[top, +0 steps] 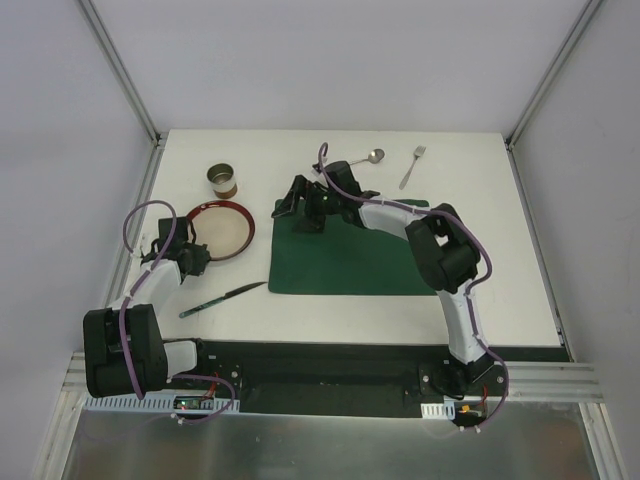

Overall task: Set the dinner table for one person
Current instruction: Pick up the plate at the center of the board.

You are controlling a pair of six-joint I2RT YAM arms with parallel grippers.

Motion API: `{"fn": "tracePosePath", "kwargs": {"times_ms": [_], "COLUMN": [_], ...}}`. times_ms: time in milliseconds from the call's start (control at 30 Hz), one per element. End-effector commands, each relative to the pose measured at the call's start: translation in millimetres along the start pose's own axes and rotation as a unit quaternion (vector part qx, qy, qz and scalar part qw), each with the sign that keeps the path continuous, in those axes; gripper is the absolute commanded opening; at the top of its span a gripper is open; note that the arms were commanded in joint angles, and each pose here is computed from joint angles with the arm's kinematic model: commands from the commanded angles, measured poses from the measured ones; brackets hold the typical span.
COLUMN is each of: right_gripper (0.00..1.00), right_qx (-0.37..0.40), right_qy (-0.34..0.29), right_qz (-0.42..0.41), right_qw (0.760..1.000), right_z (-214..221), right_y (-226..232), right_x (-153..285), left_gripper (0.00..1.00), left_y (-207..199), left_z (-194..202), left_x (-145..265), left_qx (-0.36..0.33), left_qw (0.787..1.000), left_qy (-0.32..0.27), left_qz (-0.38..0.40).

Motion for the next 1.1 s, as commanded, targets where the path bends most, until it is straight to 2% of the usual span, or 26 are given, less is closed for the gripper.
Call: {"fn": "tracePosePath", "kwargs": {"times_ms": [0, 533, 1067], "right_gripper": [0.96, 0.99, 0.99], "right_qx": [0.005, -0.005, -0.019], "right_qy": [-0.008, 0.024, 0.026], "right_qz": [-0.024, -0.035, -0.038], "right_qw": [1.000, 0.999, 0.999], "right_z": [-5, 21, 34], "right_y": [22, 27, 23], "right_x": [-17, -77, -106], "left_gripper": [0.00, 0.00, 0.00], "left_y": [1, 3, -7], "left_z": [7, 10, 15], "left_x": [9, 7, 8], "left_qx": [-0.043, -0.060, -0.075], "left_qw": [0.999, 0.998, 0.996], "left_qy": [0.019, 0.030, 0.049], "left_qz": [-0.009, -0.016, -0.005]}}
Point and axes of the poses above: each gripper's point midway between its finger pads, its own x axis back along the fingers, its own y axis along the line the jaws close on, z = x × y, the point moved 2 cm from there along x, back along the fingers, and after that the axes turned 9 degrees about x, right-handed, at the moved point
